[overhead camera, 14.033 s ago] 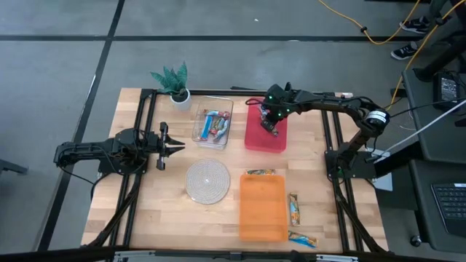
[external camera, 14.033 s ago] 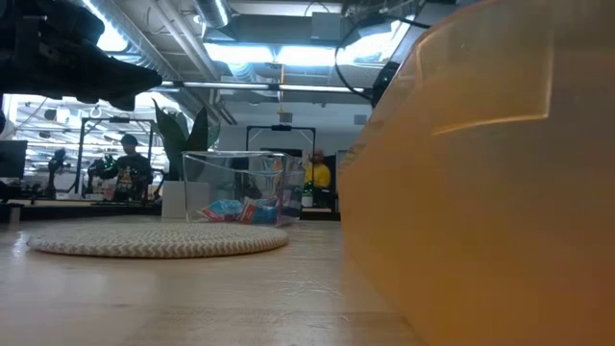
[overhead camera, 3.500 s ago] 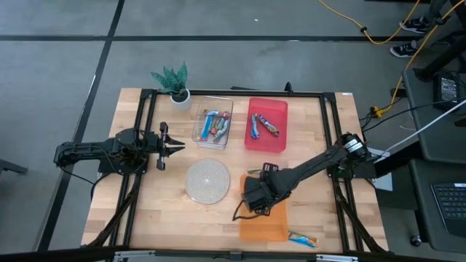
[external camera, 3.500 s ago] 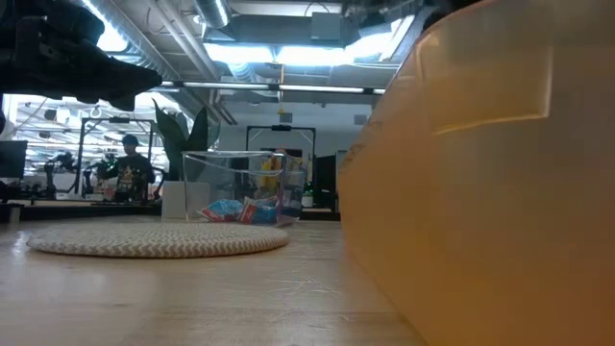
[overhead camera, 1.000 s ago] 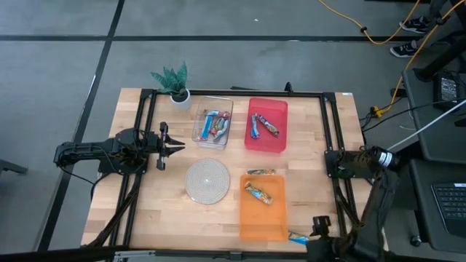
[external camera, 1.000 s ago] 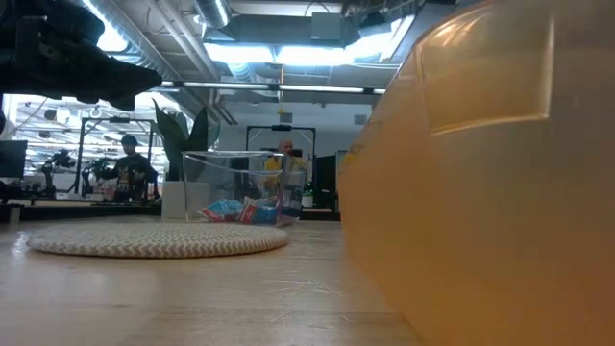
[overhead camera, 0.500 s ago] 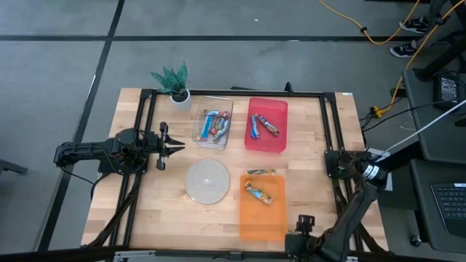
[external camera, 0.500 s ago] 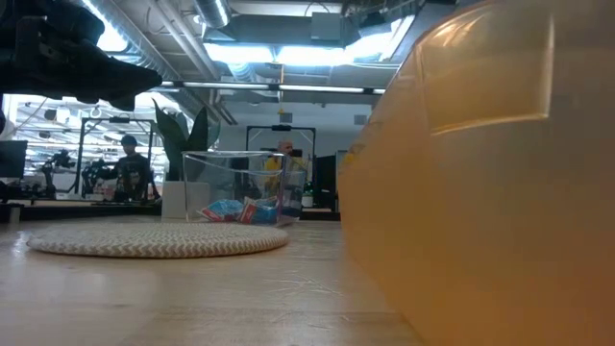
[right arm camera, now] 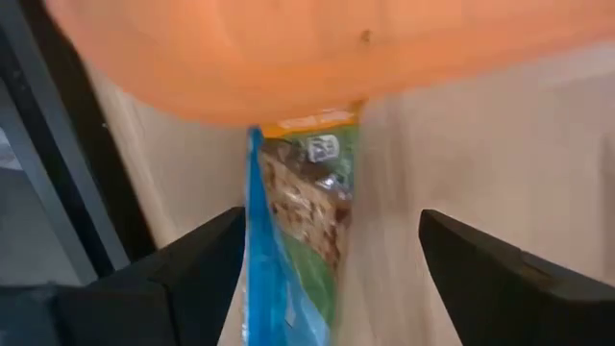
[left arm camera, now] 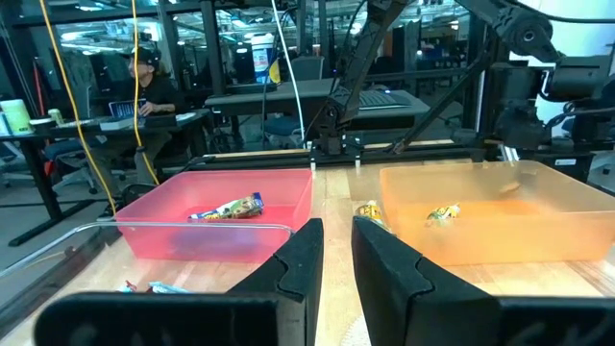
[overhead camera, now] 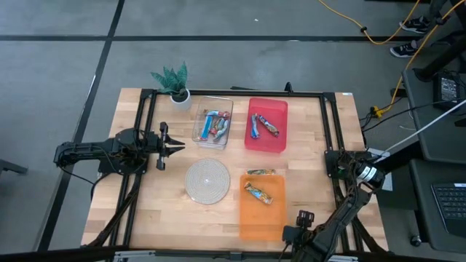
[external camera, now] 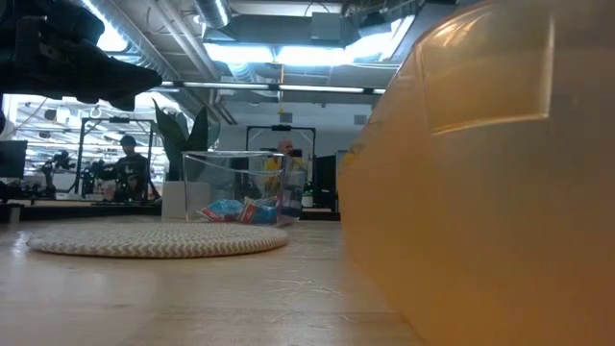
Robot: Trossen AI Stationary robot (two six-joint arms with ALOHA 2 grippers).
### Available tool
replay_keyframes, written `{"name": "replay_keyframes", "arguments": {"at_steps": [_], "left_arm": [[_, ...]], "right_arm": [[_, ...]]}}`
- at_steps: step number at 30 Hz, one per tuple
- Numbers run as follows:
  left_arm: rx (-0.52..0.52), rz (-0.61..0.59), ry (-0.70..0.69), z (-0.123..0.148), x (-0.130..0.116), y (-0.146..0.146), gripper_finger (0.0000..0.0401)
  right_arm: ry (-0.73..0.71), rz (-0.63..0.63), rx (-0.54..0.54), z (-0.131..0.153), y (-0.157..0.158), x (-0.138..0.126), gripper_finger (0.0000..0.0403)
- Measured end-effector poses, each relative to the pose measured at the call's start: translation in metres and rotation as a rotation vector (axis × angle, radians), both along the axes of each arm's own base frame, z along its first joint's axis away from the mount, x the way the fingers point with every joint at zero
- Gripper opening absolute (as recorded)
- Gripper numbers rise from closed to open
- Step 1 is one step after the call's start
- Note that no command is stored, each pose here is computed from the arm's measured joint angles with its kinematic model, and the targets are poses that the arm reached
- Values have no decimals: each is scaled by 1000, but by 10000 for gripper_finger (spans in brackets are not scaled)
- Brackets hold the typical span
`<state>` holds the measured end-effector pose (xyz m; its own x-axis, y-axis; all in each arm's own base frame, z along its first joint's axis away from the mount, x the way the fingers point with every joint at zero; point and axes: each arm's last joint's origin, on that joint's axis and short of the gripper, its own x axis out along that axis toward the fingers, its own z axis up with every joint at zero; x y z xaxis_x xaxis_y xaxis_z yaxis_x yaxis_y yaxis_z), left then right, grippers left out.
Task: Pick and place Granola Bars by type
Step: Put the yellow granola bar into the orange bin
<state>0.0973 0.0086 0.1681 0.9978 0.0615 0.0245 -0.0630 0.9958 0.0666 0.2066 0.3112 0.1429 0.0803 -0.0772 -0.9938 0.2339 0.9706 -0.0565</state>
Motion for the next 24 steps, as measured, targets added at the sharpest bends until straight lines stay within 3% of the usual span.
{"name": "replay_keyframes", "arguments": {"at_steps": [5, 17, 24], "left_arm": [[0, 0, 0, 0, 0, 0, 55], [0, 0, 0, 0, 0, 0, 55], [0, 0, 0, 0, 0, 0, 55]], "right_arm": [[-15, 1, 48, -7, 0, -1, 282], [-8, -9, 78, -6, 2, 0, 141], [26, -25, 94, -6, 2, -2, 102]]}}
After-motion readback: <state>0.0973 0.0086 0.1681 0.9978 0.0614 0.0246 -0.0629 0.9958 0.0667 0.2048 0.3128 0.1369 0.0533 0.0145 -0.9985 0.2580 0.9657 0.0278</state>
